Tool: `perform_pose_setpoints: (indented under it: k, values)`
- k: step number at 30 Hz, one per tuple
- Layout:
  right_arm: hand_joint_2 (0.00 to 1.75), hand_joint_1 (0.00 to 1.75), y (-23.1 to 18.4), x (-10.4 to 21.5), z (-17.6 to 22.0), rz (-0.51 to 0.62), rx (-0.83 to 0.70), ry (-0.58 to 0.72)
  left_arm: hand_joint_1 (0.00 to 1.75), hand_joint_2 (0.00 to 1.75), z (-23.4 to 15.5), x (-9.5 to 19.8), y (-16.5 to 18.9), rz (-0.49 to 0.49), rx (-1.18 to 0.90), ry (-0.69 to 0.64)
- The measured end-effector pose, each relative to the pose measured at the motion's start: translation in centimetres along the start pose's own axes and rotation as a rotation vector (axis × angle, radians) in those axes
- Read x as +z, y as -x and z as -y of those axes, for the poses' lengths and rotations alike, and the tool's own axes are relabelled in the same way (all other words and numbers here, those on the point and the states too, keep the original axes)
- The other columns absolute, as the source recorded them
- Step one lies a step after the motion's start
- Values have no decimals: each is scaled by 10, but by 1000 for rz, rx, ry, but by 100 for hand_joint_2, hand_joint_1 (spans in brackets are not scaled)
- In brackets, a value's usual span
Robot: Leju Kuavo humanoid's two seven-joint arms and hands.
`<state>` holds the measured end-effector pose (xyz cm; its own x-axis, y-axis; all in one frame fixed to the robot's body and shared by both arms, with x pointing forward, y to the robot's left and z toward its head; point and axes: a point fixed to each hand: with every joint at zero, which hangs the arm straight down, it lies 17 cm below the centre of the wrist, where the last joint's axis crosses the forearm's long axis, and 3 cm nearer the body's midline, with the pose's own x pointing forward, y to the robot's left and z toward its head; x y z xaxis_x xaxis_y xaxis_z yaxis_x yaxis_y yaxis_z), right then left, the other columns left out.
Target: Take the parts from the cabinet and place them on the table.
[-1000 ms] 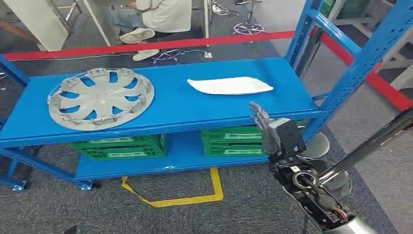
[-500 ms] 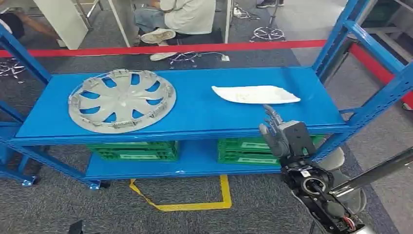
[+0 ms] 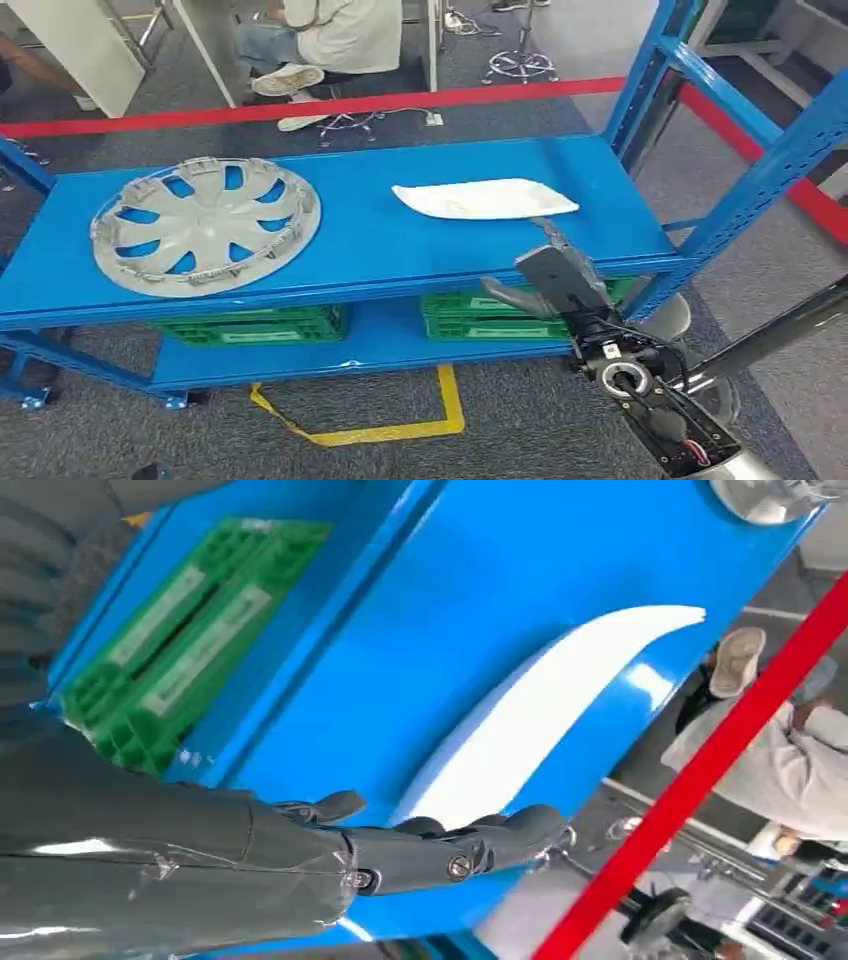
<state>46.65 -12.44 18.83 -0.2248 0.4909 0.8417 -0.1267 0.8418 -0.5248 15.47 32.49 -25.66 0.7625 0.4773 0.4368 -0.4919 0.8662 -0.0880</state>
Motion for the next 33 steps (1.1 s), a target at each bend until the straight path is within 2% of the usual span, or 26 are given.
perform_pose_setpoints:
  k: [17,25,33]
  values:
    - [175,0,0,3,2,-5,114,-3,0,0,4,0,1,-4,6,6]
    - [175,0,20,3,7,-123,329,-9,0,0,5,0,-1,-1,-3,15]
    - [175,0,28,5,8,-159,408,-27,0,0,2,0,-3,2,-7,13]
